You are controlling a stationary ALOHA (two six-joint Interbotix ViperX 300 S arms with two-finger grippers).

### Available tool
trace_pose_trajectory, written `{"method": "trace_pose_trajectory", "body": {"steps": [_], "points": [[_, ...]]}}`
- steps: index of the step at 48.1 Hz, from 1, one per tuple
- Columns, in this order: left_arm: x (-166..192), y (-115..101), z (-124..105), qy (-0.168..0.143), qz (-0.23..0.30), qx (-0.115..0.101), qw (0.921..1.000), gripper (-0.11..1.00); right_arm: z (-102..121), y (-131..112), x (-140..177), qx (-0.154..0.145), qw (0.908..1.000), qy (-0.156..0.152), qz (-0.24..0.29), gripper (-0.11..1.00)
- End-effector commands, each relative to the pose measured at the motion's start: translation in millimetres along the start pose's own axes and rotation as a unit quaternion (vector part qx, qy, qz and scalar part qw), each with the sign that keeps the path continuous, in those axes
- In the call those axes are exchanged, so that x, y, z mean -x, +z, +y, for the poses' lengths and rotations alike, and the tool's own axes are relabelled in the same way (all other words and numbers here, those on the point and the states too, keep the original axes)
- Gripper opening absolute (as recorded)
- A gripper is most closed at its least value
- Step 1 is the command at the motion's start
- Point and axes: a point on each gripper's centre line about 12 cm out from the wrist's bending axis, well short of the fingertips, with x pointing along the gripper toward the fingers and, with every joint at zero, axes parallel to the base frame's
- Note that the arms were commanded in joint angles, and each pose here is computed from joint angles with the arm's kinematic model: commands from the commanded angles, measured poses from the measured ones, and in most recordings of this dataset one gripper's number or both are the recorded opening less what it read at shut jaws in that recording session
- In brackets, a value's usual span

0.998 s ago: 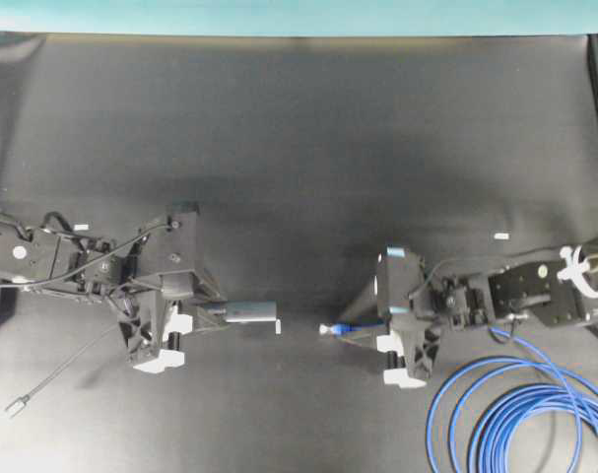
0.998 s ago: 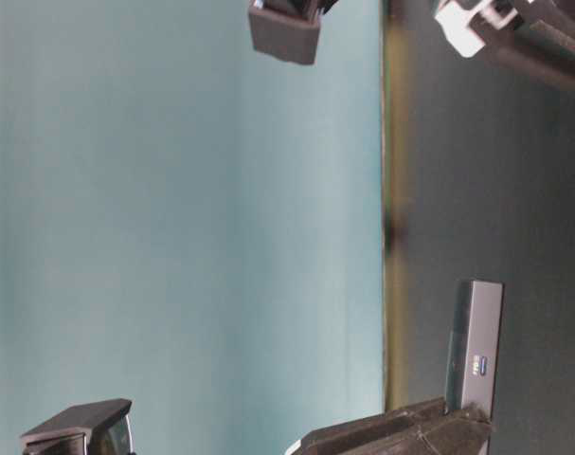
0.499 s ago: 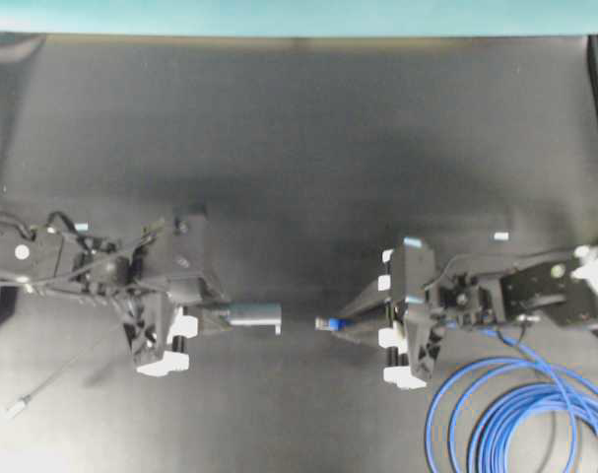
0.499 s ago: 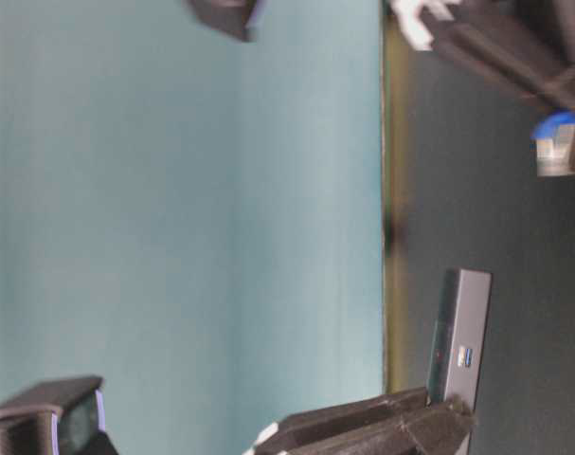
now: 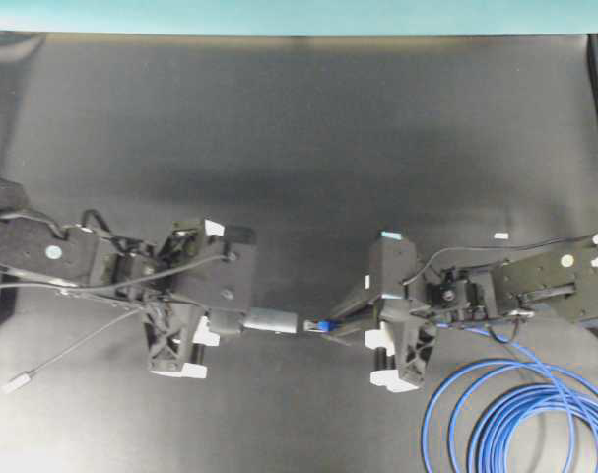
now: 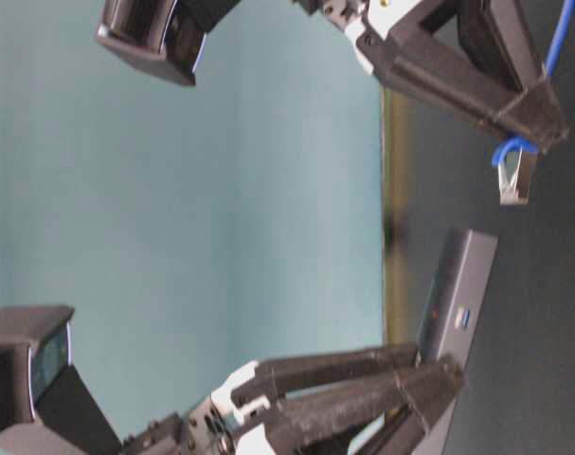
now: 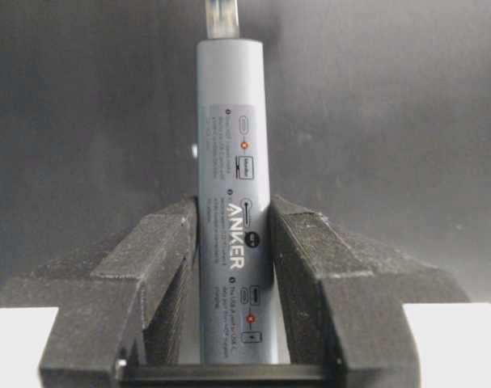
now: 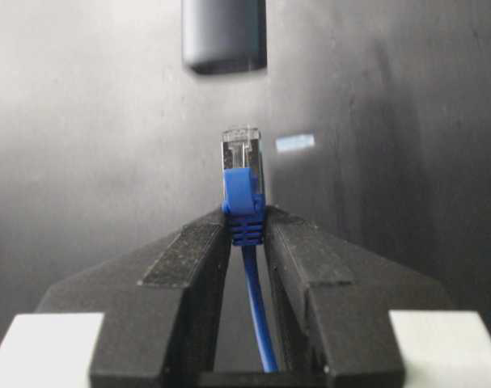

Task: Insert the LAN cable into the hub.
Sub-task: 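Lift both and push the blue plug into the hub's port, then open the right gripper and withdraw it from the plugged cable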

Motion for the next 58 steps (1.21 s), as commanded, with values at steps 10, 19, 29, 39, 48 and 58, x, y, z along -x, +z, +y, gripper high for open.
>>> {"method": "trace_pose_trajectory", "body": {"steps": [10,19,29,39,48,58], "points": [[-0.5,10.8,1.5,0.002,-0.012,-0.005,0.9999,0.28,5.0,14.3,-2.5,0.003,0.9998,0.006,-0.02,0.13],[-1.5,9.8,1.5,0.002,-0.009,-0.005,0.9999,0.28,6.7,16.1,-2.9,0.005,0.9996,0.009,-0.026,0.13],[-1.9,9.9,0.9,0.001,-0.008,-0.007,0.9999,0.28,6.2,16.7,-3.2,0.005,0.9995,0.009,-0.029,0.13],[-3.5,12.6,-0.2,0.0,-0.01,-0.008,0.9999,0.29,3.0,18.4,-3.4,0.0,0.9995,0.005,-0.031,0.13],[-5.6,14.9,-0.2,0.0,-0.011,-0.01,0.9999,0.28,-1.4,19.7,-3.5,-0.002,0.9995,0.001,-0.032,0.13],[-7.2,21.3,1.1,0.001,-0.021,-0.006,0.9997,0.28,-5.2,21.4,-3.1,-0.005,0.9994,-0.004,-0.035,0.13]]}}
